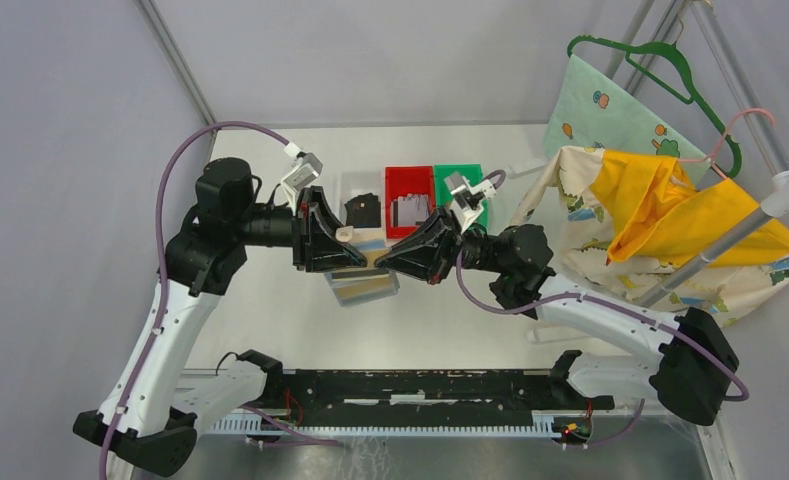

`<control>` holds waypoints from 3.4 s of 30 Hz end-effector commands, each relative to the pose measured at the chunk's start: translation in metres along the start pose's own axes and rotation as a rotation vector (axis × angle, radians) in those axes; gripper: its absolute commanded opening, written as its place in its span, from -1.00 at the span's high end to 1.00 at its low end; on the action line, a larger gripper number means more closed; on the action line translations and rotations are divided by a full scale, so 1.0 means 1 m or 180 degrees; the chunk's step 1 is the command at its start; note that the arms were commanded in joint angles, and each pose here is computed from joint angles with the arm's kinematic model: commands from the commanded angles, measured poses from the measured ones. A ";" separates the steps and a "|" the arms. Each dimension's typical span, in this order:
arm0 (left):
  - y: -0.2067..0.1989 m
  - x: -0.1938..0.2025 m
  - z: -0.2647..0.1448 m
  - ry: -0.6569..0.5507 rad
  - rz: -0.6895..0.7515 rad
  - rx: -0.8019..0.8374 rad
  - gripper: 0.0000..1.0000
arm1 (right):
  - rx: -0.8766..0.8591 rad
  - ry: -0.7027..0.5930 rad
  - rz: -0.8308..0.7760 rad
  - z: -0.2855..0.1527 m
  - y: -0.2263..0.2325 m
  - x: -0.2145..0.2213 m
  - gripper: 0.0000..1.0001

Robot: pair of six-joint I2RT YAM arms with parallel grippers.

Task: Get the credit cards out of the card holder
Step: Remove the credit card from the card holder.

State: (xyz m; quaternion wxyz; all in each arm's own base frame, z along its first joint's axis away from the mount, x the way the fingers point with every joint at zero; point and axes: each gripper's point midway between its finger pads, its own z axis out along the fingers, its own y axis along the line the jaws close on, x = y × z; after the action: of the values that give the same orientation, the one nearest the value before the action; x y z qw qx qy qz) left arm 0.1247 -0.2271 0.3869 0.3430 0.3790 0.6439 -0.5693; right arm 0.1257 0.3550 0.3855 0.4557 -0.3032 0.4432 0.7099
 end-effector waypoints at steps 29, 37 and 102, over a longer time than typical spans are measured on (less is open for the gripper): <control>0.061 -0.005 -0.004 -0.0023 0.0088 -0.0962 0.96 | 0.1138 -0.0010 -0.0045 -0.008 -0.044 -0.067 -0.10; 0.090 -0.025 -0.004 -0.0324 -0.0203 -0.1294 0.96 | 0.0979 -0.0632 0.0339 -0.025 -0.028 -0.071 -0.19; 0.061 -0.042 0.007 -0.0772 -0.1103 -0.0588 0.88 | 0.0132 -0.1129 0.1089 -0.017 -0.040 -0.020 0.99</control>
State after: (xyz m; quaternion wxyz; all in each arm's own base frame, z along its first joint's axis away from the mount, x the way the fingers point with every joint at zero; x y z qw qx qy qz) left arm 0.2045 -0.2369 0.3739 0.3257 0.1460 0.7273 -0.5862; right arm 0.1813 0.3535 0.3524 0.3807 -0.0723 0.4644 0.7963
